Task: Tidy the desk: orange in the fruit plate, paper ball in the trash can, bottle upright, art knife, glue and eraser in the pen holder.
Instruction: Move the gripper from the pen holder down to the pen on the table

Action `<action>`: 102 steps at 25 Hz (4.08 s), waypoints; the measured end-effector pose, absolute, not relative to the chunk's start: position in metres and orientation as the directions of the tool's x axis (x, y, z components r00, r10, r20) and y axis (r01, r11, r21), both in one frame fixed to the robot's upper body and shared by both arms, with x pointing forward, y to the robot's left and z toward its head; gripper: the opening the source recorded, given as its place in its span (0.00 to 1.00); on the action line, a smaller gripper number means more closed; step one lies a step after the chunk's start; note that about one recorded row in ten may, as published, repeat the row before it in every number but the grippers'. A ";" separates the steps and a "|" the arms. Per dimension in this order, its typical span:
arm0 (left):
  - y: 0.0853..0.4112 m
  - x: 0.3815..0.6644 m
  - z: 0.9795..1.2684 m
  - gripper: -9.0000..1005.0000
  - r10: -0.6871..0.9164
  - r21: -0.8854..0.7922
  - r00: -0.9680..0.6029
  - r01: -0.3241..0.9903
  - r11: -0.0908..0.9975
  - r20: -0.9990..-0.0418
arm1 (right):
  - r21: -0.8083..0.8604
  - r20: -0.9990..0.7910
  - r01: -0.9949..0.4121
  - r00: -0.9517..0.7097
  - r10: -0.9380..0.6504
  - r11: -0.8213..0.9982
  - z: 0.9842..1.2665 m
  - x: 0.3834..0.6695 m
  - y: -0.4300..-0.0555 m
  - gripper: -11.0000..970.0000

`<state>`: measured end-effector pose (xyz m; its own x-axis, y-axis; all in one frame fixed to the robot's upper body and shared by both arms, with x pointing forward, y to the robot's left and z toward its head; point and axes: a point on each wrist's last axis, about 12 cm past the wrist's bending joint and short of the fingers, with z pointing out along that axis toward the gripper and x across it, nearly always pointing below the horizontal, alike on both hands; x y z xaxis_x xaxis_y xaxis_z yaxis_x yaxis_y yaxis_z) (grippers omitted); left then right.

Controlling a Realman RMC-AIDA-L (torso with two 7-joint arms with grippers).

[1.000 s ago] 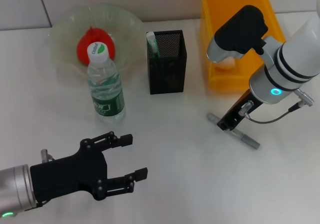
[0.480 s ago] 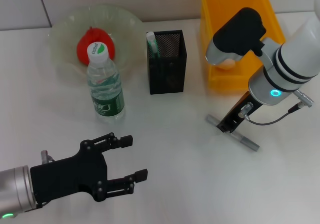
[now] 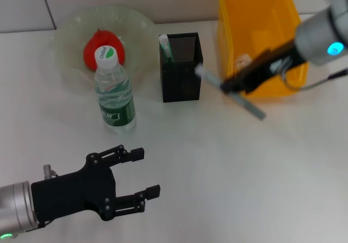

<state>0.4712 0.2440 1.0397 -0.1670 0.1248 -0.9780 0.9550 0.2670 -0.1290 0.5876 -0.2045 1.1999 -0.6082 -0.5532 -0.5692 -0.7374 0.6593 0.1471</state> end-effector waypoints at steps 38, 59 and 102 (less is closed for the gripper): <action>0.242 0.472 1.040 0.80 0.124 -0.119 -0.156 0.958 0.260 -0.980 | 0.040 -0.933 -0.692 0.232 0.275 0.720 1.114 0.556 -0.270 0.01; 0.243 0.469 1.039 0.80 0.125 -0.089 -0.125 0.961 0.261 -0.984 | 0.358 -0.761 -0.534 0.309 0.571 0.766 1.082 0.439 -0.356 0.01; 0.254 0.468 1.032 0.80 0.110 -0.110 -0.158 0.929 0.353 -0.981 | 0.113 -0.456 -0.711 -0.658 -0.600 0.694 1.225 0.579 -0.174 0.02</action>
